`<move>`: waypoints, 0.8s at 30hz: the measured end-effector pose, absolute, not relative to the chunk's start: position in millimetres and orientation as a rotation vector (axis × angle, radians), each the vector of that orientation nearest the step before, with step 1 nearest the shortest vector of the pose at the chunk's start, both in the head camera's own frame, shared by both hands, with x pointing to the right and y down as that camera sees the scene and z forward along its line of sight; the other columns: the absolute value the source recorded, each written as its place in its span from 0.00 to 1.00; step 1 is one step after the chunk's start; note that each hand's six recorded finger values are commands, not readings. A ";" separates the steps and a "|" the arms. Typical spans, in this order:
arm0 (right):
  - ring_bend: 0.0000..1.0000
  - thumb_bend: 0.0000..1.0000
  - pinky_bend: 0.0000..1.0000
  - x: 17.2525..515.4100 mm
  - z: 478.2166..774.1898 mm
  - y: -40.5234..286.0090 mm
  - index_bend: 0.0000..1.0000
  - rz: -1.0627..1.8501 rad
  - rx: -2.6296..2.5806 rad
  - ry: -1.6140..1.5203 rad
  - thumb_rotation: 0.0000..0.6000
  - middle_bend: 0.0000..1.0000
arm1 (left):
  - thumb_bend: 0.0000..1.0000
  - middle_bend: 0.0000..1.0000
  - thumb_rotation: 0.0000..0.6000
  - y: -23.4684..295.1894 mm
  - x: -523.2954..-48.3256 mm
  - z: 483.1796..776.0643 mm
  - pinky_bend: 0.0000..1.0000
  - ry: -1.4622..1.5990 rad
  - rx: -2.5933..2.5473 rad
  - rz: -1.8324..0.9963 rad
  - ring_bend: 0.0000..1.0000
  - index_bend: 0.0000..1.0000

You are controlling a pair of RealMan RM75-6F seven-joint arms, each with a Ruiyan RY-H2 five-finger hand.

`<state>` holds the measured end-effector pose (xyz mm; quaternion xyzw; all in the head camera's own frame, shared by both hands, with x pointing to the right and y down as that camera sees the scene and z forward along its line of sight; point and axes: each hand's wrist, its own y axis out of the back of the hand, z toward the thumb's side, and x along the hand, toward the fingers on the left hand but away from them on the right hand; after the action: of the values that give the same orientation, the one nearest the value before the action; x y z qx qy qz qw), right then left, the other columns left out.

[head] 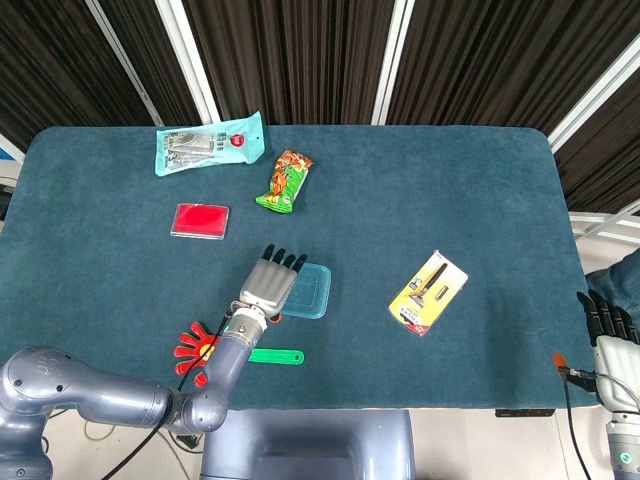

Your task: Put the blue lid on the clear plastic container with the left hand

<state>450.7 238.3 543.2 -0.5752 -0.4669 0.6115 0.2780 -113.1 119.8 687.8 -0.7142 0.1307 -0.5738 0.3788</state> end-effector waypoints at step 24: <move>0.00 0.34 0.00 451.2 542.9 238.0 0.00 1.645 -1.544 -1.262 1.00 0.01 | 0.21 0.22 1.00 121.1 -102.1 689.8 0.06 0.328 -1.843 -1.446 0.07 0.05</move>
<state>451.2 238.0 542.9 -0.5743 -0.4695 0.6118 0.2747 -102.1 121.1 689.8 -0.7212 0.1285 -0.5658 0.3785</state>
